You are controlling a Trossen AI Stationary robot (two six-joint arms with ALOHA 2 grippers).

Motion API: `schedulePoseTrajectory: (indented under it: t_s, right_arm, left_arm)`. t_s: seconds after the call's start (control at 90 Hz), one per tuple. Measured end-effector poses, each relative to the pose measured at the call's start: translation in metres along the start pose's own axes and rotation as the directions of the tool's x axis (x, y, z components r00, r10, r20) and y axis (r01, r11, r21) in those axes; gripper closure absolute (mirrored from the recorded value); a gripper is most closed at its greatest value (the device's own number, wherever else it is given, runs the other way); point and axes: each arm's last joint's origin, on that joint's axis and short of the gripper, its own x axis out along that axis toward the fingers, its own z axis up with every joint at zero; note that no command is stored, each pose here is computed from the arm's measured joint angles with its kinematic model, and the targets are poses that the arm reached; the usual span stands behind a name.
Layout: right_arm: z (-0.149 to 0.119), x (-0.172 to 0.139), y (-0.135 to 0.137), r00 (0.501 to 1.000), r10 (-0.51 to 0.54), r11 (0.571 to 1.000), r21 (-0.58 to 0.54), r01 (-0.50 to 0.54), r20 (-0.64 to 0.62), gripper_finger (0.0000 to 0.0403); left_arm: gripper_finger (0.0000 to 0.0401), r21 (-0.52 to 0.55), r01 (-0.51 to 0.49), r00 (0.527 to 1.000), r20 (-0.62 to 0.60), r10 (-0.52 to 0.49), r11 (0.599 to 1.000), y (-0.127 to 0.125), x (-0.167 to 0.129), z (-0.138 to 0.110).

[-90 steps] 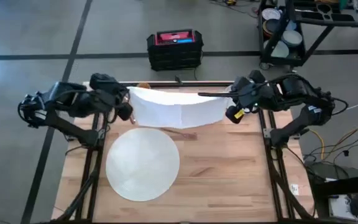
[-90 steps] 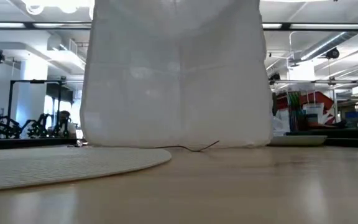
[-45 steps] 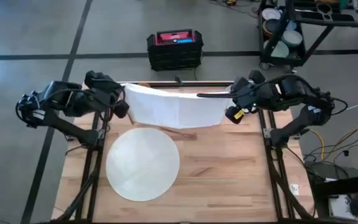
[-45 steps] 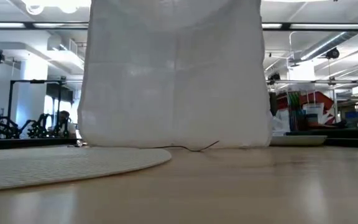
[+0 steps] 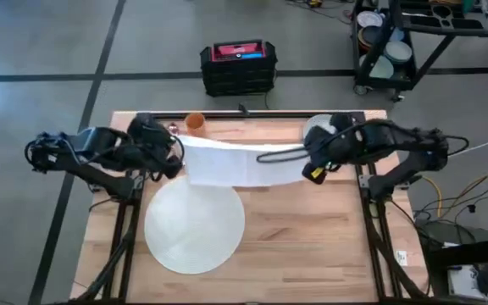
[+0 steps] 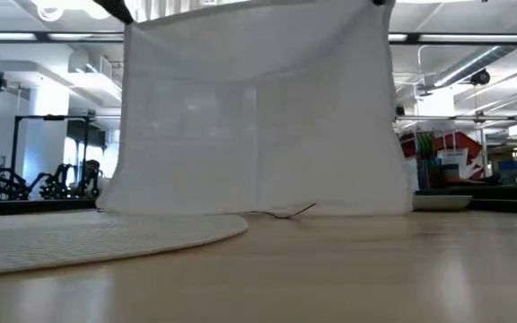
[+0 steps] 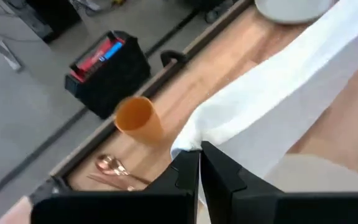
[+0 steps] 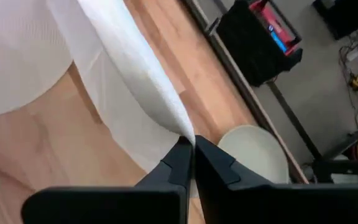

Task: Set table place
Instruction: Fold the white napkin

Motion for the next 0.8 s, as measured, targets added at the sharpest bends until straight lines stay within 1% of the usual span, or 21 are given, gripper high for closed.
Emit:
schedulePoseTrajectory:
  t_s: [0.278, 0.467, 0.644, 0.8]
  right_arm:
    - [-0.020, 0.016, 0.033, 0.996, 0.061, 0.998, 0.024, -0.060, -0.058, 0.0403]
    - [-0.034, 0.023, 0.054, 0.989, 0.119, 0.992, 0.062, -0.114, -0.086, 0.0403]
    - [-0.043, 0.021, 0.068, 0.985, 0.148, 0.985, 0.099, -0.139, -0.086, 0.0403]
    - [-0.049, 0.018, 0.077, 0.980, 0.175, 0.979, 0.124, -0.163, -0.095, 0.0403]
  left_arm:
    - [0.0401, -0.102, 0.112, 0.992, -0.039, -0.117, 0.988, -0.014, 0.011, -0.030]
    - [0.0401, -0.139, 0.167, 0.980, -0.082, -0.179, 0.976, -0.025, 0.017, -0.045]
    - [0.0401, -0.190, 0.244, 0.955, -0.121, -0.270, 0.951, -0.040, 0.019, -0.056]
    - [0.0401, -0.238, 0.290, 0.937, -0.126, -0.326, 0.927, -0.054, 0.018, -0.069]
